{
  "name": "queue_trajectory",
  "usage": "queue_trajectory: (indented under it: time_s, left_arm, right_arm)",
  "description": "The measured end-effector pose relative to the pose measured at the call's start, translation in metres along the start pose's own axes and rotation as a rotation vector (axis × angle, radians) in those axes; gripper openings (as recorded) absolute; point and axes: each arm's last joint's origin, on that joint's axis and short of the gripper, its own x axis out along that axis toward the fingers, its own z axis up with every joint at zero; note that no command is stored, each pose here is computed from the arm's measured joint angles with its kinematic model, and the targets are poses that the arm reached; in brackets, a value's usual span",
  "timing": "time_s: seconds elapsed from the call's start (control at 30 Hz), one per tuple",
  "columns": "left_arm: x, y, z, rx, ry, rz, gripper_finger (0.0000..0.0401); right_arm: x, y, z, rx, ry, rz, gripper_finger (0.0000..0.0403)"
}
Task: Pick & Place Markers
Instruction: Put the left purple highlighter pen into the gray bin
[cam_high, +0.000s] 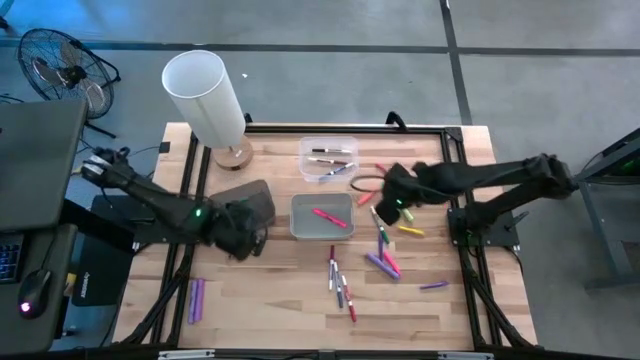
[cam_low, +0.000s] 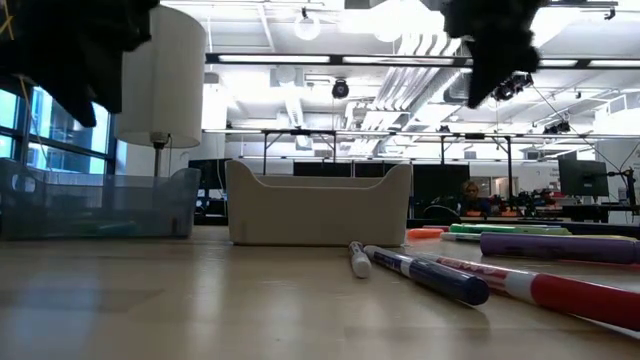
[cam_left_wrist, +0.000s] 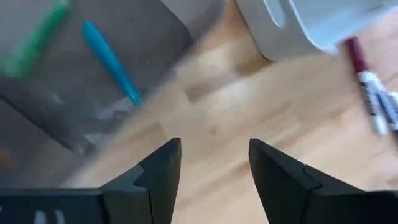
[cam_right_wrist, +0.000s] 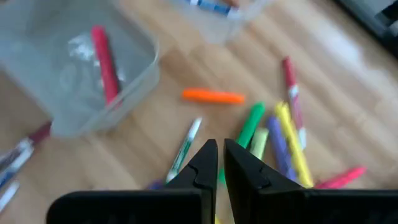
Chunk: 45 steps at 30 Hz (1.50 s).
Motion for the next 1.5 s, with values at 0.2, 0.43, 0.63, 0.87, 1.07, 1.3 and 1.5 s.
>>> queue_trajectory:
  time_s: [0.2,0.43,0.63,0.87,1.07,1.3,1.5]
  left_arm:
    - [-0.001,-0.002,-0.04,-0.129,0.09,0.124,0.0186]
    - [0.01,0.0,-0.077,-0.156,0.257,0.284,0.0186]
    - [0.019,0.002,-0.096,-0.189,0.343,0.41,0.0185]
    - [0.026,0.011,-0.121,-0.261,0.441,0.42,0.0185]
    - [0.031,0.023,-0.135,-0.225,0.461,0.445,0.0185]
    - [0.033,0.028,-0.148,-0.211,0.497,0.527,0.0185]
    - [0.042,0.027,-0.152,-0.193,0.499,0.547,0.0185]
  right_arm:
    - [-0.001,-0.005,-0.042,0.043,0.013,0.053,0.0016]
    - [0.006,-0.002,-0.069,0.04,0.027,0.105,0.0016]
    - [0.006,0.002,-0.071,0.036,0.005,0.136,0.0016]
    - [0.006,0.005,-0.068,0.033,-0.019,0.166,0.0016]
    - [0.006,0.005,-0.068,0.033,-0.025,0.164,0.0016]
    - [0.006,0.006,-0.068,0.035,-0.023,0.167,0.0016]
    - [0.005,0.007,-0.067,0.028,-0.034,0.176,0.0016]
